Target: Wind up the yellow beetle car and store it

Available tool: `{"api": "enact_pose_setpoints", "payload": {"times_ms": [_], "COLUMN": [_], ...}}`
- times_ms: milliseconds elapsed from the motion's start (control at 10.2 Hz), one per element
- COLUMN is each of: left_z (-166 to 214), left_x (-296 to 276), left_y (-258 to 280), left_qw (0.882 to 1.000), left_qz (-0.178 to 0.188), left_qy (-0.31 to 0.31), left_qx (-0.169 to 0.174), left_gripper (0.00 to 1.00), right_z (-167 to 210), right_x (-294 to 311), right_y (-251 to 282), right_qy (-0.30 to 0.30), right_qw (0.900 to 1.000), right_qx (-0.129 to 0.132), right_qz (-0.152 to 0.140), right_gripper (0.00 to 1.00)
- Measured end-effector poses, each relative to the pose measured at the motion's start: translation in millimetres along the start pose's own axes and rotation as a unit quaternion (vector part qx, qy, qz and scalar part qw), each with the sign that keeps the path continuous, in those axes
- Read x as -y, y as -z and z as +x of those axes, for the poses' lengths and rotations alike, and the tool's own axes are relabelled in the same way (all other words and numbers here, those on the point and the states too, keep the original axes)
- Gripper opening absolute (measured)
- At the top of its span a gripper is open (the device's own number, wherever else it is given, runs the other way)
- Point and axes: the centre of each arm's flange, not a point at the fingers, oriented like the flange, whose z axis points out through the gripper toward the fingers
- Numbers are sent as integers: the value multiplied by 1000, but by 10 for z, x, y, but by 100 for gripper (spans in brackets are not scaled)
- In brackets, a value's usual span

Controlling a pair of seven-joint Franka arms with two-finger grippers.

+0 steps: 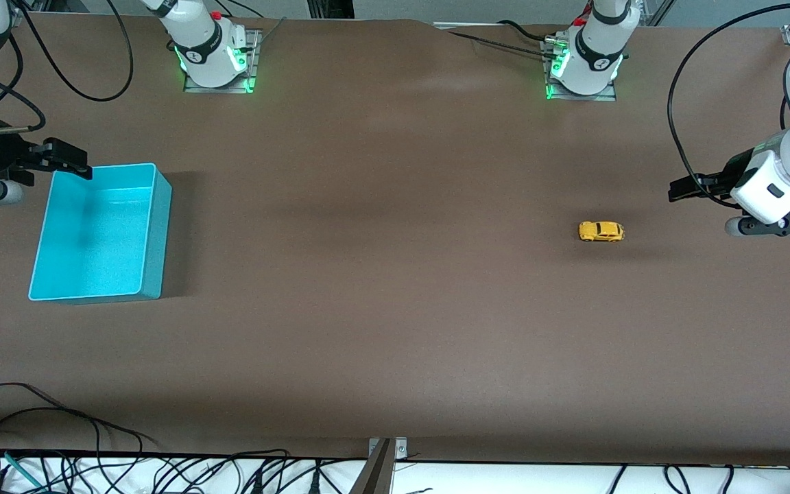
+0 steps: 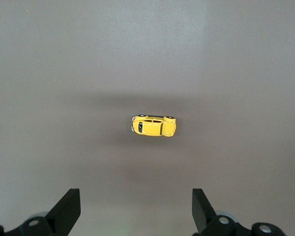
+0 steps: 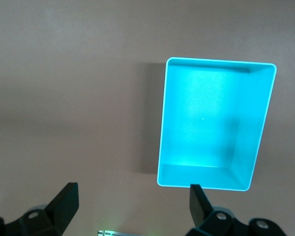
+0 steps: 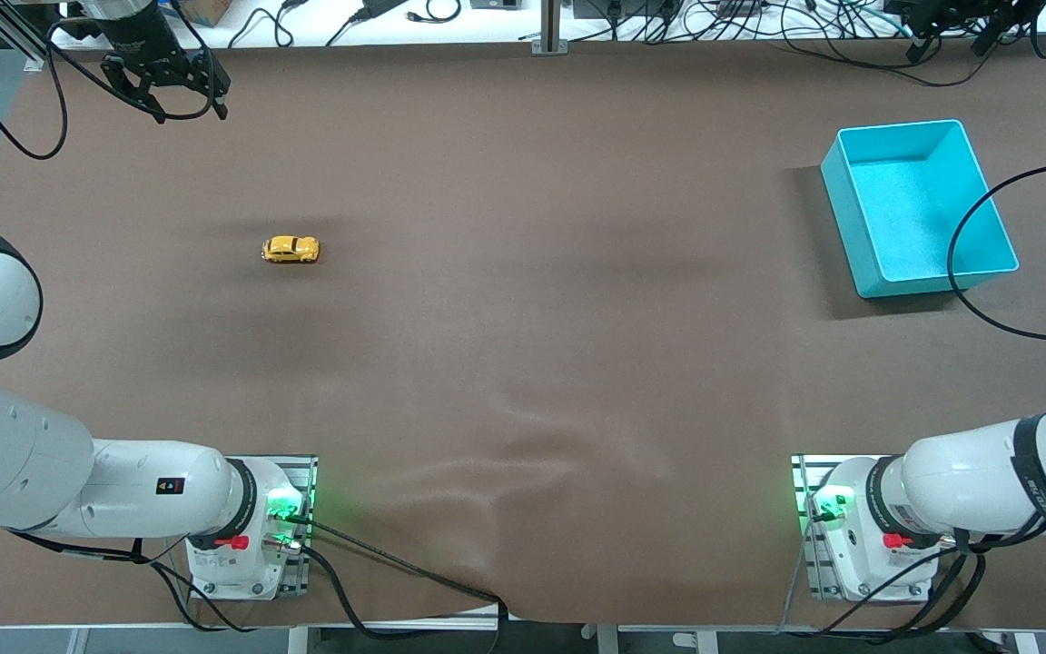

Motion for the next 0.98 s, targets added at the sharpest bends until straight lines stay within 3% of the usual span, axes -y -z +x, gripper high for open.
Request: {"api": "enact_pose_setpoints", "payload": {"times_ms": [980], "left_z": [37], "left_x": [-1], "left_y": [-89], "left_qw": [1000], "left_qz": [1], "left_qy": [9], "left_qx": [9], "left_gripper": [100], "right_z": [3], "right_x": [0], "right_y": [-11], "right_qy": [0], "right_qw": [1000], "right_qx": [1], "right_qz": [0], "right_gripper": [100]}}
